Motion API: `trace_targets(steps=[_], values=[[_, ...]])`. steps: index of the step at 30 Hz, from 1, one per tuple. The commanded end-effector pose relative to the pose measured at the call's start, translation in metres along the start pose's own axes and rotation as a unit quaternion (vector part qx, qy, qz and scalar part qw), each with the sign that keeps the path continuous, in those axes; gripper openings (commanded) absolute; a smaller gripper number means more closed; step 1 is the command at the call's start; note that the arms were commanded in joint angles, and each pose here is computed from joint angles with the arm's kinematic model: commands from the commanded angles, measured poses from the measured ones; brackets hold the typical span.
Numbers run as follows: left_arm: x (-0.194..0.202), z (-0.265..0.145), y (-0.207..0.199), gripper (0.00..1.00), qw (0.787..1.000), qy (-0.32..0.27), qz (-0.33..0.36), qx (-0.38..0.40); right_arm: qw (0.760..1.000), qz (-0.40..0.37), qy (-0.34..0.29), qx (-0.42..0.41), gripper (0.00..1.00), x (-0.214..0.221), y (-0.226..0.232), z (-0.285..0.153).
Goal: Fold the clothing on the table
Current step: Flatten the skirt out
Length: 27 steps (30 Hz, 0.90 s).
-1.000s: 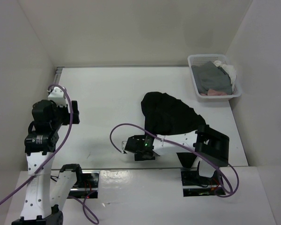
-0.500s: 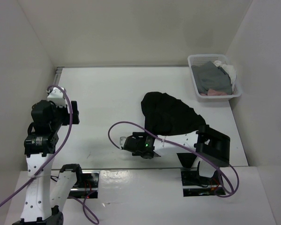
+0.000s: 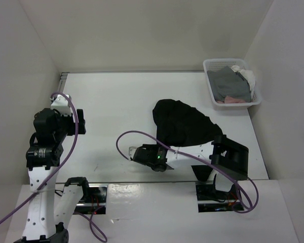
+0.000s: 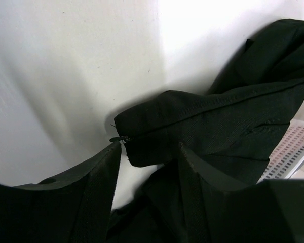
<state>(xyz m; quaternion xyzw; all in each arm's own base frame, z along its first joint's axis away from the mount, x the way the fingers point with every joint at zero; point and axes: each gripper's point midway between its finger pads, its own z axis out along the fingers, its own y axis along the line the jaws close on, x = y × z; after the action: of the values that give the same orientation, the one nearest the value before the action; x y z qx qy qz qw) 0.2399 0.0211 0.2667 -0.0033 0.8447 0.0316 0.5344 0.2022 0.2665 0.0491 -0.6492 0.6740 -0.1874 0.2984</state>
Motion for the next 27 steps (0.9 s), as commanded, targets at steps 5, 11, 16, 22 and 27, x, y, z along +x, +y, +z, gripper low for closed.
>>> trace_targets(steps=[5, 11, 16, 22, 27], values=[[-0.010, -0.003, 0.001, 1.00, 1.000, -0.024, -0.001, -0.005, 1.000, 0.002, -0.009, -0.002, 0.65, -0.004, 0.005, 0.002], [-0.010, -0.003, 0.001, 1.00, 1.000, -0.024, -0.001, -0.005, 1.000, 0.004, -0.012, -0.001, 0.67, -0.006, 0.004, 0.002], [-0.010, -0.003, 0.001, 1.00, 1.000, -0.024, -0.001, -0.005, 1.000, 0.004, -0.013, 0.010, 0.64, -0.007, 0.003, 0.006], [-0.010, -0.003, 0.001, 1.00, 1.000, -0.024, -0.001, -0.005, 1.000, 0.000, -0.007, 0.012, 0.44, -0.005, 0.008, 0.014], [-0.010, -0.003, 0.001, 1.00, 1.000, -0.024, -0.001, -0.005, 1.000, 0.008, -0.002, 0.014, 0.26, -0.002, 0.005, 0.019]])
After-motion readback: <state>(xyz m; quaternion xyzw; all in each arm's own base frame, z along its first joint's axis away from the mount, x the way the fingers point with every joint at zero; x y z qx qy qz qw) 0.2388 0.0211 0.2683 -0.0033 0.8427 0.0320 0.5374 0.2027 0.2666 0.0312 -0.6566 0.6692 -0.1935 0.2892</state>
